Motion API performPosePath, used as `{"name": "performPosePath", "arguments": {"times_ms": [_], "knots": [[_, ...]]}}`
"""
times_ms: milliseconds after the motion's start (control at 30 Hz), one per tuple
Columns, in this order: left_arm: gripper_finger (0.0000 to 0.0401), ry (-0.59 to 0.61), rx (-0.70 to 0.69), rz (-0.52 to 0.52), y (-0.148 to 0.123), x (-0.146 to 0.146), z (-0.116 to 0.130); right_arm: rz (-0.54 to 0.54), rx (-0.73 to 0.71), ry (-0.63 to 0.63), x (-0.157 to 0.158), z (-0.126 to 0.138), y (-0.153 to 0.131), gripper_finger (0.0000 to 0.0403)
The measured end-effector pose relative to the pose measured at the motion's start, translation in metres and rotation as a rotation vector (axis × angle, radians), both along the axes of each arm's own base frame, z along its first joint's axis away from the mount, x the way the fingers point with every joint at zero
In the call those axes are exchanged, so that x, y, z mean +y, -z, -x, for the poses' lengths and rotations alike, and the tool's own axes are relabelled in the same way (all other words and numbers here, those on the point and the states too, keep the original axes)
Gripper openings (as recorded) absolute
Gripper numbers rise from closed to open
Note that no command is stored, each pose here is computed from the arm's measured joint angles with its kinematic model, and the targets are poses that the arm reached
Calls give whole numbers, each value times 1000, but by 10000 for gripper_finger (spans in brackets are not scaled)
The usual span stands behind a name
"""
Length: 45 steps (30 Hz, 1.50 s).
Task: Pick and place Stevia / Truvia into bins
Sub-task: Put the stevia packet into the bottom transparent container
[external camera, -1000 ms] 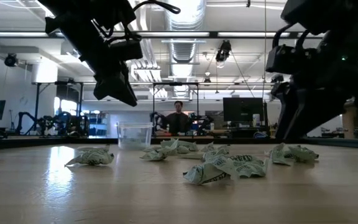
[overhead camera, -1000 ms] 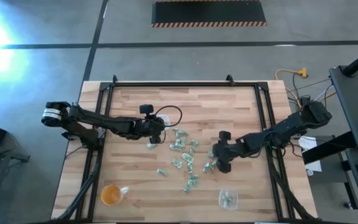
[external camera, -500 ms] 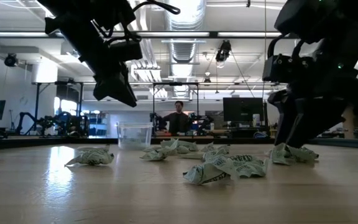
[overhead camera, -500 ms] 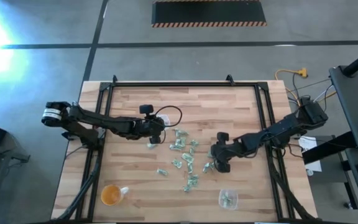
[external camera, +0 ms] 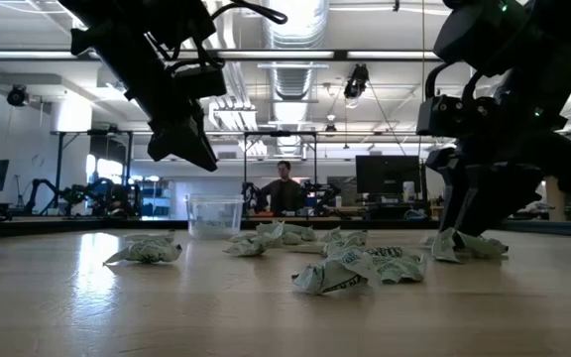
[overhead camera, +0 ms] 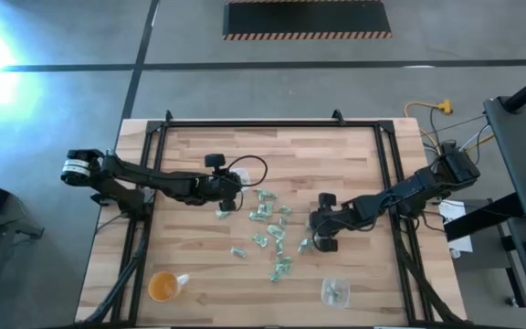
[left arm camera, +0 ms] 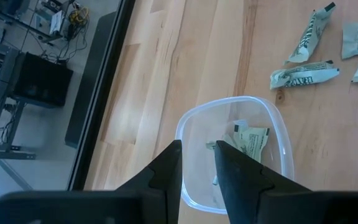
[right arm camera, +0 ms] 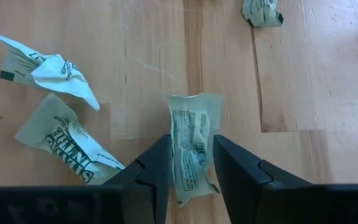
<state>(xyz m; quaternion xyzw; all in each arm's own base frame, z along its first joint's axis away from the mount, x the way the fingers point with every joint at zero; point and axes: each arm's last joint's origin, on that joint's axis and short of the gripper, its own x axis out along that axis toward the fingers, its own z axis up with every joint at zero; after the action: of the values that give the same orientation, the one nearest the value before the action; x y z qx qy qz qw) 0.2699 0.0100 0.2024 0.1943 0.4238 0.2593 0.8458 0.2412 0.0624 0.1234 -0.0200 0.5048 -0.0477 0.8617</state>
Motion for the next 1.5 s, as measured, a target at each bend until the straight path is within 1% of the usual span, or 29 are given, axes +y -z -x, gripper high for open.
{"name": "performPosePath", "arguments": {"times_ms": [133, 367, 433, 600, 767, 900, 1033, 1133, 1300, 1500], "knots": [[80, 0, 0, 0, 0, 0, 0, 13, 10, -19, 0, 0, 2, 78], [80, 0, 0, 0, 0, 0, 0, 35, 7, -50, -1, 0, 0, 20], [80, 0, 0, 0, 0, 0, 0, 36, 6, -53, -1, 0, -1, 12], [80, 0, 1, 0, 0, 0, 0, 48, 7, -75, -1, 0, -1, 9], [80, 0, 2, 0, 1, 0, 0, 51, -19, -90, -1, 0, -8, 9], [80, 0, 2, 0, 1, 0, 0, 43, -50, -91, -2, 5, -20, 9], [80, 0, 6, 0, 1, 0, 1, 16, -116, -109, 5, 11, -37, 9], [80, 1, 4, 0, 1, 0, 1, -7, -175, -152, 14, 19, -50, 9], [80, 1, 3, 0, 1, 0, 0, -50, -251, -264, 37, 35, -68, 9], [80, 1, 2, 0, 1, 0, 0, -113, -303, -372, 61, 55, -80, 9]]}}
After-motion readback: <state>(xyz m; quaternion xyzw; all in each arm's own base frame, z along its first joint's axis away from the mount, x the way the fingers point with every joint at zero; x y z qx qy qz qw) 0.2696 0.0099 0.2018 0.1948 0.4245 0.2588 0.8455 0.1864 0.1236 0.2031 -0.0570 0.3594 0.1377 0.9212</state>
